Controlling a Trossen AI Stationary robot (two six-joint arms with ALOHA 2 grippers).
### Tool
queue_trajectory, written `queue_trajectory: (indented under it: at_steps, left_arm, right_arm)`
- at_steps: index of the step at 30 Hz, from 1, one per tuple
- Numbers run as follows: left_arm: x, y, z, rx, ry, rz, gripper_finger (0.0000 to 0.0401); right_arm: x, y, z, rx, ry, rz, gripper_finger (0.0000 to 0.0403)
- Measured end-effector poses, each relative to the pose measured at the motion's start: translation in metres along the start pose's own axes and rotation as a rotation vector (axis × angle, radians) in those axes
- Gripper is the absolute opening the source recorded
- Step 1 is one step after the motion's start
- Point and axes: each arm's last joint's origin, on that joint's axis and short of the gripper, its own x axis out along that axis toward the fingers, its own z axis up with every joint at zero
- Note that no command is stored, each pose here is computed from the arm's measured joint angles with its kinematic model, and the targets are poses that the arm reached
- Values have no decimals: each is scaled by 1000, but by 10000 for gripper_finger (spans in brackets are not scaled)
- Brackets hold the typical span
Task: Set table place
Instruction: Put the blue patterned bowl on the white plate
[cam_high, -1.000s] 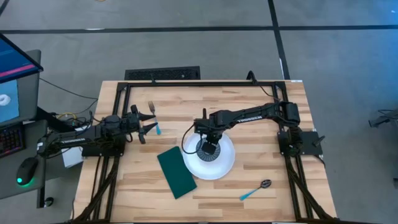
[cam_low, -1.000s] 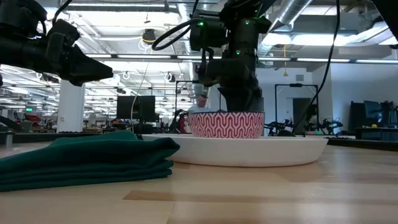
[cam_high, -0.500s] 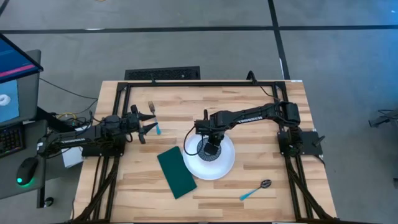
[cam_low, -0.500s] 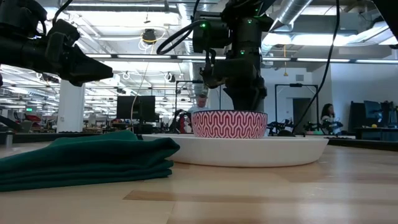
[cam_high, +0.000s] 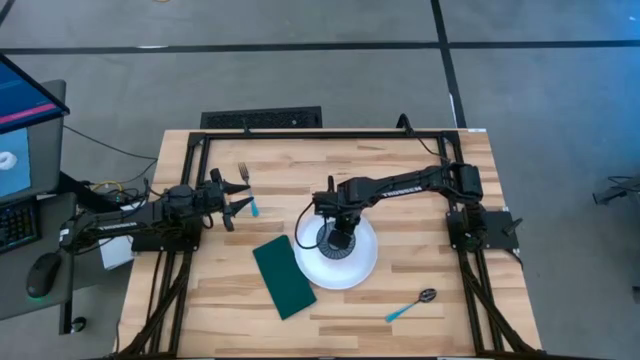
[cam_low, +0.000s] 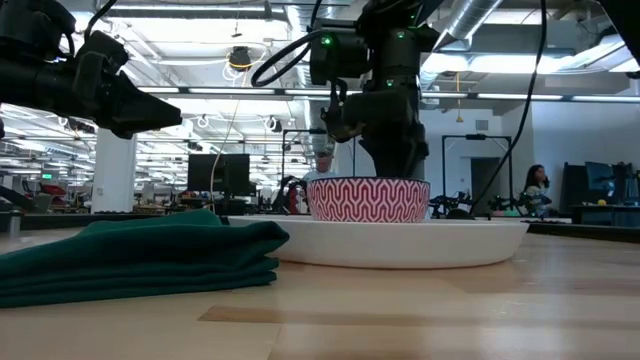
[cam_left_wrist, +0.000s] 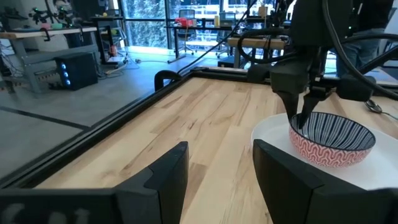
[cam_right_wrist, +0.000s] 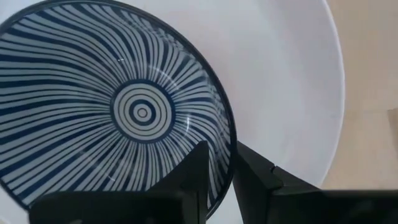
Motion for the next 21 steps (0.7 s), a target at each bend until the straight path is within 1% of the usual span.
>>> queue_trajectory:
  at_steps: [4, 15, 21]
  left_arm:
    - [0, 0, 0, 0, 0, 0, 171]
    - [0, 0, 0, 9, 0, -1, 171]
    - [0, 0, 0, 11, 0, -1, 171]
  right_arm:
    - [0, 1, 1, -22, -9, 29, 88]
    - [-1, -4, 3, -10, -8, 41, 88]
    - [-1, -3, 3, -29, -11, 42, 88]
